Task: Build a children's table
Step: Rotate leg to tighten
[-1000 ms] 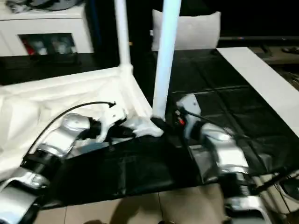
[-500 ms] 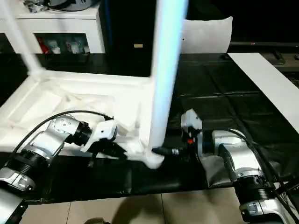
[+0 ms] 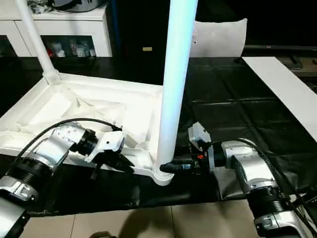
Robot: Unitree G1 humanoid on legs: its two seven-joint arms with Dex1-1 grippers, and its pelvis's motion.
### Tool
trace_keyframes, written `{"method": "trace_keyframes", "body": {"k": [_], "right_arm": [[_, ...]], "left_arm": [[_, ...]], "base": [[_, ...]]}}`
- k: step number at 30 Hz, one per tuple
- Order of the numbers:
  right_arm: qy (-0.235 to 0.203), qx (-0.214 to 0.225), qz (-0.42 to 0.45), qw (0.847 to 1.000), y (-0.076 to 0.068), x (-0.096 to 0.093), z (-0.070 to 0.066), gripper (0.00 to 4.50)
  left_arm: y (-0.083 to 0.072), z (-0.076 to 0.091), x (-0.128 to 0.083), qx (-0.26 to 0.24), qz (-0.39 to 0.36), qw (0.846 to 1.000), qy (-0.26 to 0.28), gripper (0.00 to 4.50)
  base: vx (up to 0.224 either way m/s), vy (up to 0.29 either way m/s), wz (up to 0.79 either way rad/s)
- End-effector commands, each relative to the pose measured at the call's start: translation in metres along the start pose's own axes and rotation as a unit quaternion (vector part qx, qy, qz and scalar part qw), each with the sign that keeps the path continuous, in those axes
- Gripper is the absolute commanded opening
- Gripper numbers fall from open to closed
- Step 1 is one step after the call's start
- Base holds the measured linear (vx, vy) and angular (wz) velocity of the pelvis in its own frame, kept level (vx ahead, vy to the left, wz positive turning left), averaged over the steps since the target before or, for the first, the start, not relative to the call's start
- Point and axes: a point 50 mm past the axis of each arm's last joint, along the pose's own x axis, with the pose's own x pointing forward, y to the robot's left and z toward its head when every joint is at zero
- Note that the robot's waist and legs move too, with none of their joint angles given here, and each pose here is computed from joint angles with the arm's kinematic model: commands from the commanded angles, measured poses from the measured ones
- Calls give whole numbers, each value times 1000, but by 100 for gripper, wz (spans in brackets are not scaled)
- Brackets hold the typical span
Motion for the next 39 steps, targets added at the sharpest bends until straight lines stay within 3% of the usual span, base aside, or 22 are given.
{"method": "trace_keyframes", "body": {"k": [1, 8, 11, 12, 16, 19, 22, 24, 25, 31, 35, 39], "right_arm": [[-4, 4, 14, 1000, 2, 0, 3, 195], [-43, 42, -24, 998, 5, 10, 5, 193], [-47, 58, -170, 983, -15, 31, 8, 193], [-47, 58, -170, 983, -15, 31, 8, 193], [-57, 75, -292, 952, -35, 48, 12, 193], [-62, 93, -392, 913, -51, 59, 17, 193], [-65, 91, -416, 903, -55, 61, 20, 193], [-77, 76, -428, 897, -55, 63, 25, 261], [-85, 77, -431, 895, -56, 63, 27, 261], [-105, 71, -432, 893, -55, 51, 28, 313], [-91, 63, -388, 915, -49, 23, 21, 347], [-68, 22, -327, 942, -42, 6, 20, 386]], "left_arm": [[6, 14, 0, 29, -3, 1000, -7, 0], [18, 20, 3, -39, 88, 994, -51, 0], [31, 32, 10, -77, 177, 978, -86, 0], [31, 32, 10, -77, 177, 978, -86, 0], [44, 43, 21, -116, 247, 957, -104, 0], [55, 54, 31, -138, 305, 935, -116, 0], [58, 58, 34, -137, 322, 930, -113, 0], [59, 61, 35, -134, 332, 927, -108, 0], [59, 61, 35, -134, 335, 927, -105, 0], [56, 54, 29, -121, 329, 931, -97, 0], [48, 40, 19, -109, 298, 944, -91, 0], [40, 31, 14, -88, 249, 961, -79, 0]], "base": [[0, 0, 0], [0, 0, 0], [0, 0, 0], [0, 0, 0], [0, 0, 0], [0, 0, 0], [0, 0, 0], [34, -4, 2], [0, 0, 0], [0, 0, 0], [0, 0, 0], [0, 0, 0]]}}
